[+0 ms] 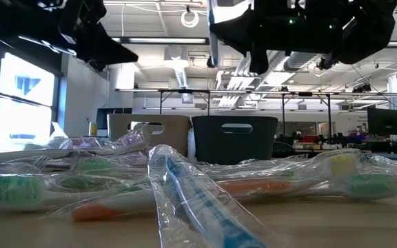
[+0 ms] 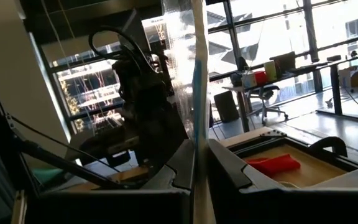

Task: Pick & Place Toothbrushes
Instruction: Put the blue toothbrush into the gray bin

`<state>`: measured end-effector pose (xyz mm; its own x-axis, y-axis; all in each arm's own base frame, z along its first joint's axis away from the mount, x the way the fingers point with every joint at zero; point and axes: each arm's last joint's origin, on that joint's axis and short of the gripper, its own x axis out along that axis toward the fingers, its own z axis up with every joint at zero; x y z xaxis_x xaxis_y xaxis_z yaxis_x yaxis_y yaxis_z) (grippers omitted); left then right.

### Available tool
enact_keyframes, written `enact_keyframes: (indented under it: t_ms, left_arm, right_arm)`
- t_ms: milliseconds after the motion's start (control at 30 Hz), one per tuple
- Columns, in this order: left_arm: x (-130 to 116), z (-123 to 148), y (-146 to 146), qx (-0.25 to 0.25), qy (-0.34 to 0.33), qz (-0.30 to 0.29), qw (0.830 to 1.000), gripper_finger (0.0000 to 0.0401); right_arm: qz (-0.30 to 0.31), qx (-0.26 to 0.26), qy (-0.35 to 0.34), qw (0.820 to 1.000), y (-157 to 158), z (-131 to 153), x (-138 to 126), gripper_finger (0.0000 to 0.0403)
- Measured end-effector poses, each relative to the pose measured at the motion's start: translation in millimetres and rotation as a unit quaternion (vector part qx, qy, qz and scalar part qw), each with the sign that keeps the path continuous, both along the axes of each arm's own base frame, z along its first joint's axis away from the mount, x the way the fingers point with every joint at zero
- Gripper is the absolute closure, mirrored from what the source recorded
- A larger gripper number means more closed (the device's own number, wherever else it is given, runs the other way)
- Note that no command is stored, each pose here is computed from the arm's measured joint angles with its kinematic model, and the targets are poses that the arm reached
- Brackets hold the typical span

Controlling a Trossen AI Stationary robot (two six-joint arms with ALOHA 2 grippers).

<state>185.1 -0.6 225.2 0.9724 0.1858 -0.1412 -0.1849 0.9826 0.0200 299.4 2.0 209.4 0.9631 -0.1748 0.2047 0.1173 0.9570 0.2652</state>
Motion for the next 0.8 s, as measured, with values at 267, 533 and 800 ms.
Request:
enact_keyframes:
  t_ms: [267, 533, 800]
  left_arm:
    - [11.3, 2.5, 8.0, 0.045, -0.048, -0.091, 0.994, 0.0401]
    - [19.4, 0.8, 35.6, 0.042, -0.085, -0.134, 0.986, 0.0401]
    - [30.4, 0.0, 45.6, 0.050, -0.117, -0.121, 0.984, 0.0401]
  right_arm:
    - [0.000, -0.025, 0.016, 1.000, 3.1, 7.4, 9.4, 0.0388]
    - [-0.018, -0.033, 0.046, 0.998, 0.9, 2.6, 10.6, 0.0388]
    - [-0.022, -0.045, 0.067, 0.997, 0.5, -1.0, 10.9, 0.0388]
